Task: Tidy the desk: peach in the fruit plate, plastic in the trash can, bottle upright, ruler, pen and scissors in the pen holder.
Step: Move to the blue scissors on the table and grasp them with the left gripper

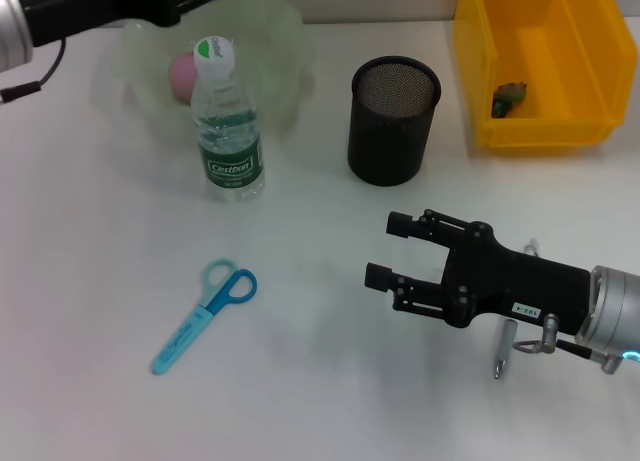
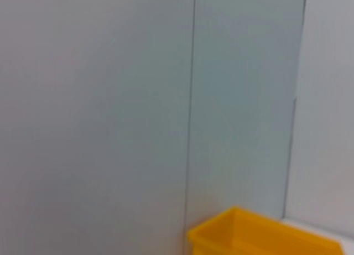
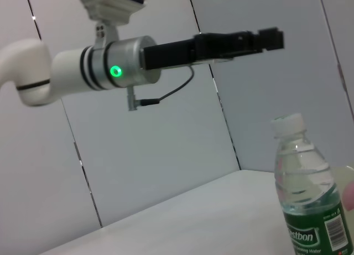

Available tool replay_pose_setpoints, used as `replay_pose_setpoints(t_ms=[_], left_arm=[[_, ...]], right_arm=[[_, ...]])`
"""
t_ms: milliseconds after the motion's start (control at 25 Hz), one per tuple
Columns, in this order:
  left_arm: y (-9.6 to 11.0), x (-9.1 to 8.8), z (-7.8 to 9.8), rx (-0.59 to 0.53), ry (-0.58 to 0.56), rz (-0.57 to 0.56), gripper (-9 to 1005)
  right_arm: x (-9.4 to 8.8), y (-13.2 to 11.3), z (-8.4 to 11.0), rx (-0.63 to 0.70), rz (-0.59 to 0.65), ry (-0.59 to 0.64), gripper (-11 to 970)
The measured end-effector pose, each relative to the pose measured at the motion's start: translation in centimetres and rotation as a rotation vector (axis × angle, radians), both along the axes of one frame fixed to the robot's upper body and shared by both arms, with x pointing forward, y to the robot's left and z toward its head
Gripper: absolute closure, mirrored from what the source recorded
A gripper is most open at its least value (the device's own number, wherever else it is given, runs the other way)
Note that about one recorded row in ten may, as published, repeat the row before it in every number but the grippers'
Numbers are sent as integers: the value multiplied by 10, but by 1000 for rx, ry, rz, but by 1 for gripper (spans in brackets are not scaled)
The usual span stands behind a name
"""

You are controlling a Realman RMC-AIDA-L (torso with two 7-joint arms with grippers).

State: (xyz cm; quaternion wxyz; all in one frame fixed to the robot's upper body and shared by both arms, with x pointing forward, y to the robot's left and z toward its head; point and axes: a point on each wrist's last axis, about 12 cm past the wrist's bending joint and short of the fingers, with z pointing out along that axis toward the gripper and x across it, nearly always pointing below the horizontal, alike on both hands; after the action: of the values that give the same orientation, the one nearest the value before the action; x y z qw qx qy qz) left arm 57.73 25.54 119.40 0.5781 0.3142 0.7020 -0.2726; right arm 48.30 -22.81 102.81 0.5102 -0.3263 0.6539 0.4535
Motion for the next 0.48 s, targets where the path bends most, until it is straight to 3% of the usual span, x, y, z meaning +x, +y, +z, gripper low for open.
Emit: replay_pose_setpoints(t_ms=[240, 480], left_arm=[[13, -19, -25, -140, 22, -76, 427], [27, -54, -63, -214, -1, -263, 253]], right_arm=[[-2, -1, -1, 0, -4, 5, 200], [-6, -5, -2, 16, -20, 8, 201]])
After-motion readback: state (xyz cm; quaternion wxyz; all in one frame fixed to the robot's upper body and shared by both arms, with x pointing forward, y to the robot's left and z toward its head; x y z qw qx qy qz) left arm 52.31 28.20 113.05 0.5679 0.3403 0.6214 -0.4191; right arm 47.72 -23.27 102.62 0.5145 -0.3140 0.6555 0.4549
